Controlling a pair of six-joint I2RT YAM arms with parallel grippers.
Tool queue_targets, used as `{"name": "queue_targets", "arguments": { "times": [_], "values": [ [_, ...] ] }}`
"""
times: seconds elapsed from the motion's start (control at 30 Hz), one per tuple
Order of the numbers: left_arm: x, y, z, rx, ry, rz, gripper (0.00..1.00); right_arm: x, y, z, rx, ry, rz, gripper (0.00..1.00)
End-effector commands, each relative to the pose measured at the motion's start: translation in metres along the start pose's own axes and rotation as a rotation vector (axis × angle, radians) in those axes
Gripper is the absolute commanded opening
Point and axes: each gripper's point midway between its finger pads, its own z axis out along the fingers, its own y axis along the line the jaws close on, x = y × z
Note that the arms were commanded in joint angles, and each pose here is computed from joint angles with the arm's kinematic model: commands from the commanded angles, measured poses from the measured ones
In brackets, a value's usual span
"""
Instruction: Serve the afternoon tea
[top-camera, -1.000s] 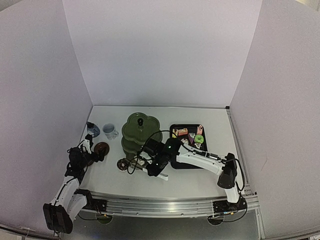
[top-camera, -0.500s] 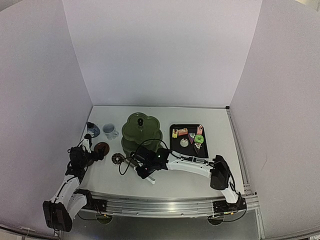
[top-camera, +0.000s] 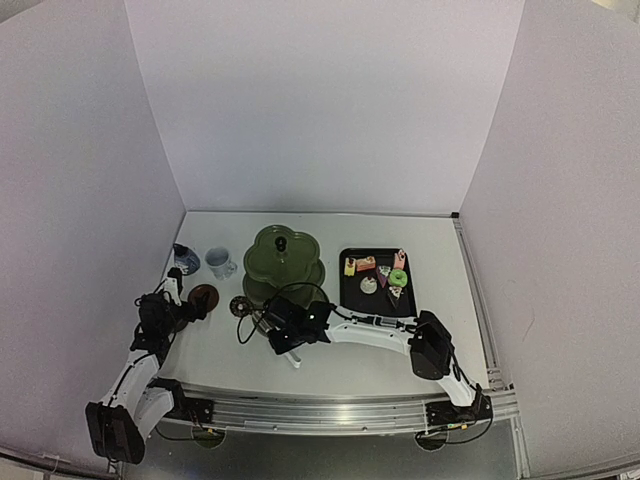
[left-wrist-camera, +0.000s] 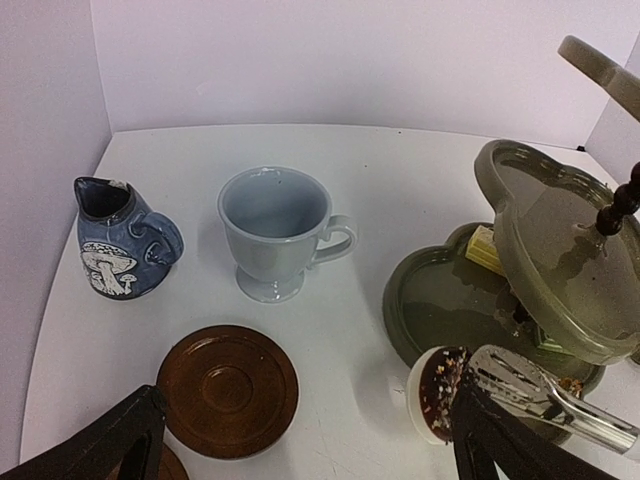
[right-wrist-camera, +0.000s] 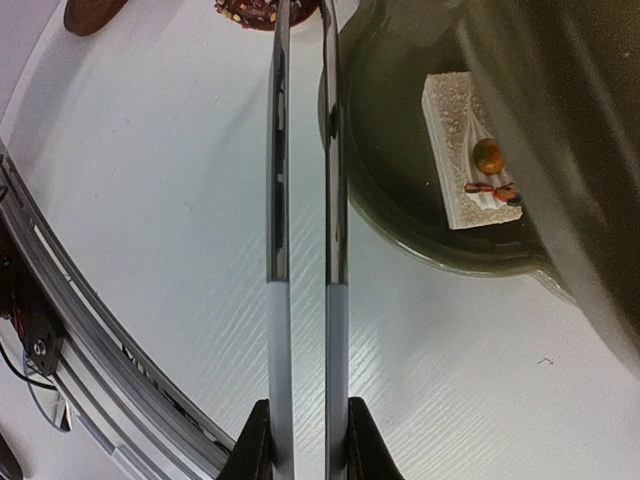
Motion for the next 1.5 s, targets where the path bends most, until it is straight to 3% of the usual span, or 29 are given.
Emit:
{"name": "queue_targets", "arguments": {
  "times": [0.0,0.7,1.13,1.37,1.47],
  "values": [
    [-0.02,-0.009,-0.004,0.05,-0.069,0.007,1.0,-0.02,-0.003,0.001,0.04,-0.111,0.083,0.0],
    [-0.028,-0.034,-0.011,0.13,-0.121,0.057,1.0,-0.044,-0.036,0.012,0.217,-0.275,0.277,0.0],
    [-0.028,-0.035,-0.012,0.135,-0.124,0.062,1.0,-0.041,-0.039,0.023,0.23,-0.265,0.292,0.0],
    [-0.028,-0.035,-0.012,0.136,-0.125,0.064,1.0,-0.041,-0.042,0.021,0.241,-0.264,0.301,0.17],
    [-0.029,-0.035,-0.012,0.136,-0.126,0.065,1.0,-0.04,-0.042,0.022,0.234,-0.258,0.305,0.2]
  ]
}}
